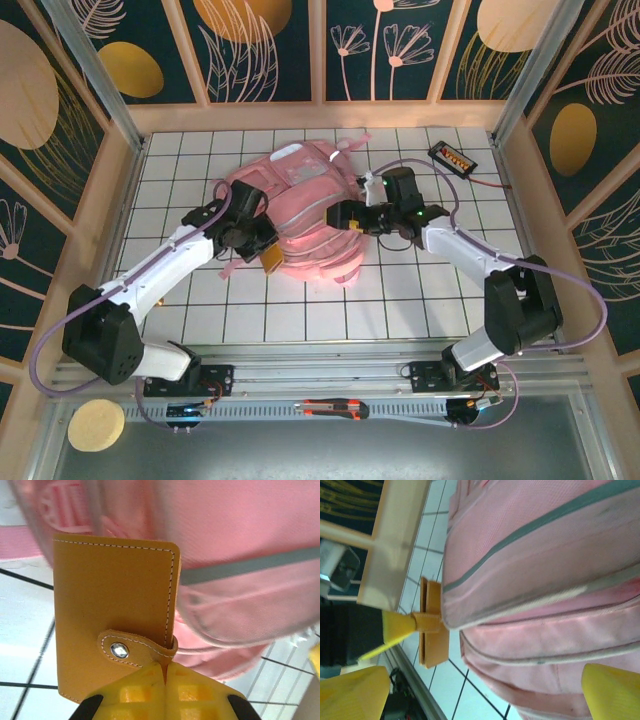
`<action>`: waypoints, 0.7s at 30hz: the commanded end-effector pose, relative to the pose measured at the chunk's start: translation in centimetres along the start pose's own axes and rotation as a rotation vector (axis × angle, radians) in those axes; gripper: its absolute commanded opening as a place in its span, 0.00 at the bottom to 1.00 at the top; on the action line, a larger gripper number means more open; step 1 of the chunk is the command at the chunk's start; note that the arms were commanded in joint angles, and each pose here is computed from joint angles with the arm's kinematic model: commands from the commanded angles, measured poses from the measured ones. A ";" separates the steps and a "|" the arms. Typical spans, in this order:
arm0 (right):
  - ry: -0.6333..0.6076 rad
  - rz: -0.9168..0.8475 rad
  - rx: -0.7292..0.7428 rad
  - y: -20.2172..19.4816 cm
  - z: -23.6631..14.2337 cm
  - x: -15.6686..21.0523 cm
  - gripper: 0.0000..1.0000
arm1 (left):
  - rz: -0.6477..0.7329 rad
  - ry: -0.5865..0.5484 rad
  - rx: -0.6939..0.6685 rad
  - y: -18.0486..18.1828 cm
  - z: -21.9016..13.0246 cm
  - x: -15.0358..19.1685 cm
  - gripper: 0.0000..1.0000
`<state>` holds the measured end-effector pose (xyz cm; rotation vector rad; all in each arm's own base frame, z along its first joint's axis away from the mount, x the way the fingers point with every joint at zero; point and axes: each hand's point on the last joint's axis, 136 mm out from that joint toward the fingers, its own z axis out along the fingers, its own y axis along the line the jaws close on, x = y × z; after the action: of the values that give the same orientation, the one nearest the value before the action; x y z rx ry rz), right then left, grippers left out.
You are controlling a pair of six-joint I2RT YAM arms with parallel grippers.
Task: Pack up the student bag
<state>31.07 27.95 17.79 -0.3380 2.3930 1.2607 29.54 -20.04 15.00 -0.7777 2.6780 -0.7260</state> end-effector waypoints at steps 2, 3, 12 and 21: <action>0.097 -0.129 -0.064 2.4 0.2 3.9 0.95 | 0.046 0.035 0.066 -3.5 -0.7 0.5 0.00; 0.107 -0.158 -0.064 2.9 0.7 4.9 0.94 | 0.058 0.035 0.083 -4.4 -0.9 0.5 0.00; 0.060 -0.208 -0.026 4.2 4.1 3.5 0.84 | 0.124 0.042 0.169 -8.8 -2.2 0.6 0.00; -0.002 -0.212 0.043 3.3 5.5 0.6 0.70 | 0.168 0.076 0.193 -10.0 -2.3 1.6 0.00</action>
<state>28.35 33.80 15.88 -0.5898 2.3701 1.1667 32.29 -26.20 21.61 -0.5447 2.6179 -0.9288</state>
